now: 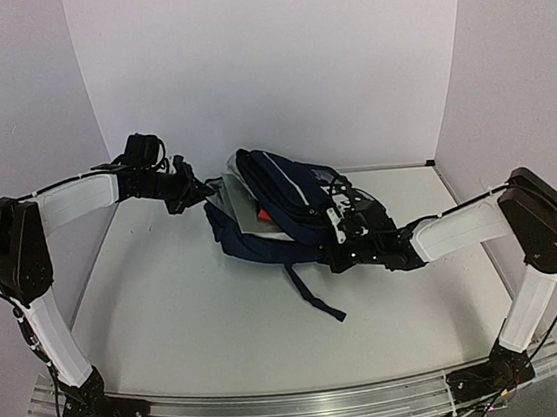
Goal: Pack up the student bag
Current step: Zip the student bag at the center of the board.
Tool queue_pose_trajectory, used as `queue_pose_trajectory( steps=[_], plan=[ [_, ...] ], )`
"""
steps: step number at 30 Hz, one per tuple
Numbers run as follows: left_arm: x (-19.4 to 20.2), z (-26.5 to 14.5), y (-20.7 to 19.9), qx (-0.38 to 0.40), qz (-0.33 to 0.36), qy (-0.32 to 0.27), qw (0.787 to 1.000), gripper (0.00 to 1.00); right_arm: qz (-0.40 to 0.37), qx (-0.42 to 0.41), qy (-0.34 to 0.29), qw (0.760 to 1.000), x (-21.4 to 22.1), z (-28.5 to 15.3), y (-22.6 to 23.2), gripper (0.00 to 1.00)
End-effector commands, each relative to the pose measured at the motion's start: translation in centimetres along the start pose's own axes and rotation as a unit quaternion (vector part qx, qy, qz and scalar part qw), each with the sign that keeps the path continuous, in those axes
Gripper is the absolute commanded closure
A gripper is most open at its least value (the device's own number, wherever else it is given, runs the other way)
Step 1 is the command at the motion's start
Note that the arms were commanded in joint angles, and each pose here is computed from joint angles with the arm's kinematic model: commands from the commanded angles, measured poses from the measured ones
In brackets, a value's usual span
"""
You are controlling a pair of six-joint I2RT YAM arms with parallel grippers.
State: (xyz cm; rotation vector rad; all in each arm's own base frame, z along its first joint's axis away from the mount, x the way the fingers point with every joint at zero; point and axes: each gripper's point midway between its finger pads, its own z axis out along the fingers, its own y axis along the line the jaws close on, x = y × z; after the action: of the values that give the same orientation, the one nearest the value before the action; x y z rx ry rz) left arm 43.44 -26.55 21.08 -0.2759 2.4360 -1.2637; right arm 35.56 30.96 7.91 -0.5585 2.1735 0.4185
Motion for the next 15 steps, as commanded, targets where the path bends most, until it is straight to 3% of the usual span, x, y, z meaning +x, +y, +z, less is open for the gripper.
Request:
queue_pose_trajectory(
  steps=[1,9,12,15],
  plan=[
    [-2.2,-1.0,-5.0,0.082,0.046,-0.030,0.995,1.00,0.001,-0.048,-0.065,0.997,-3.4,-1.9,3.7,1.00],
    [-2.1,-0.6,-4.4,0.081,0.039,-0.030,0.996,1.00,0.023,-0.082,-0.084,0.993,-4.0,-2.4,7.1,1.00],
    [-2.0,-0.7,-4.3,0.077,0.041,-0.031,0.996,1.00,0.058,-0.033,-0.100,0.993,-4.5,-2.8,5.5,1.00],
    [-2.1,-1.1,-4.2,0.071,0.046,-0.036,0.996,1.00,0.084,0.000,-0.095,0.992,-4.0,-3.0,3.4,0.84]
  ],
)
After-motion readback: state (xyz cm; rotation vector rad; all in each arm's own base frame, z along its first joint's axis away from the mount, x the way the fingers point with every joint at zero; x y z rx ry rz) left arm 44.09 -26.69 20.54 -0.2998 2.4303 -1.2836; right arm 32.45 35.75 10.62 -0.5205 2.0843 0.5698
